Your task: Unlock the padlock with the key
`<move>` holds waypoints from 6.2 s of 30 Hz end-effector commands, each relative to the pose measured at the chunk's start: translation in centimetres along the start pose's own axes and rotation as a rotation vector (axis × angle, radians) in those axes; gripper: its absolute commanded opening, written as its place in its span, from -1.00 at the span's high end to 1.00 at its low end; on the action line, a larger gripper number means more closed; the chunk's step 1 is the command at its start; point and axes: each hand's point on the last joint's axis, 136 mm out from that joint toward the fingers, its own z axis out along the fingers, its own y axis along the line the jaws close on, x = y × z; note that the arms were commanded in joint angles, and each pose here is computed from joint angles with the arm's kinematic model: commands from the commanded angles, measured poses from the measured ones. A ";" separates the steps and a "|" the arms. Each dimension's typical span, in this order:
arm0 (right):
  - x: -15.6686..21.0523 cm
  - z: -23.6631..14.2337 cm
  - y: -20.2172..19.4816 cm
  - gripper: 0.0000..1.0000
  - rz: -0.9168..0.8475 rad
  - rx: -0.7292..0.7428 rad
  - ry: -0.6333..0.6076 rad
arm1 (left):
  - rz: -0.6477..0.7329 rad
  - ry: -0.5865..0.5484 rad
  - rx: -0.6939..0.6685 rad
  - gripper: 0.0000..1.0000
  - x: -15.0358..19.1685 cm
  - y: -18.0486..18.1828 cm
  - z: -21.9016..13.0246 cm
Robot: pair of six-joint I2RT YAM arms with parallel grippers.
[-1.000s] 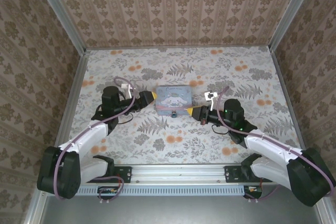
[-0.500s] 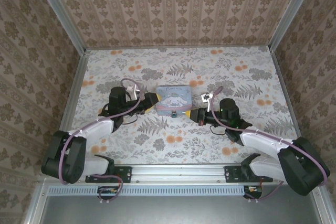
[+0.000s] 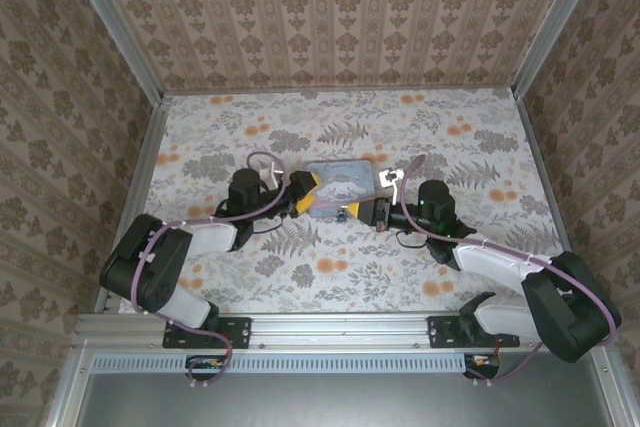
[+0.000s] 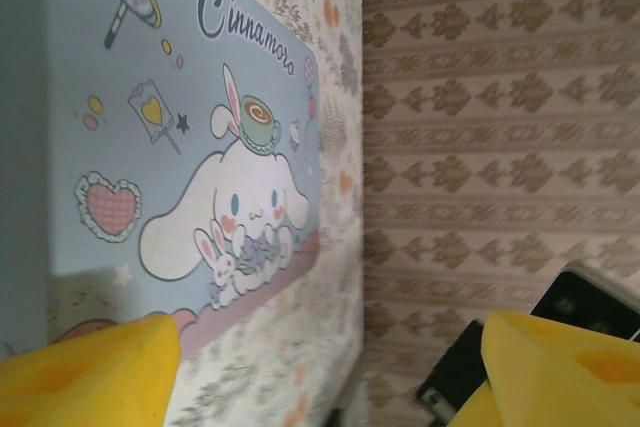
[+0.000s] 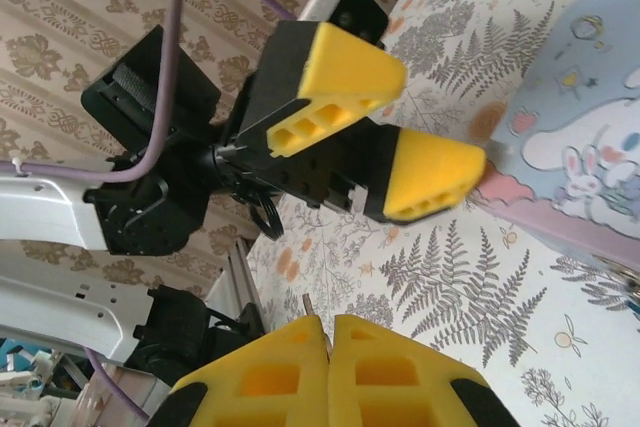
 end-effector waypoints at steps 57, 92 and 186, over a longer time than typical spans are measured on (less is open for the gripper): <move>-1.2 2.7 4.7 1.00 -0.778 0.435 -0.090 | -0.206 -0.062 -0.149 0.39 4.6 -7.4 0.6; -3.6 -4.0 1.9 -0.29 -0.074 0.323 -0.255 | 0.346 -0.166 -0.141 1.00 -1.0 -8.0 -1.0; 4.3 2.1 2.2 1.00 0.109 0.130 0.112 | 0.251 0.077 -0.122 0.06 4.9 -5.3 -1.4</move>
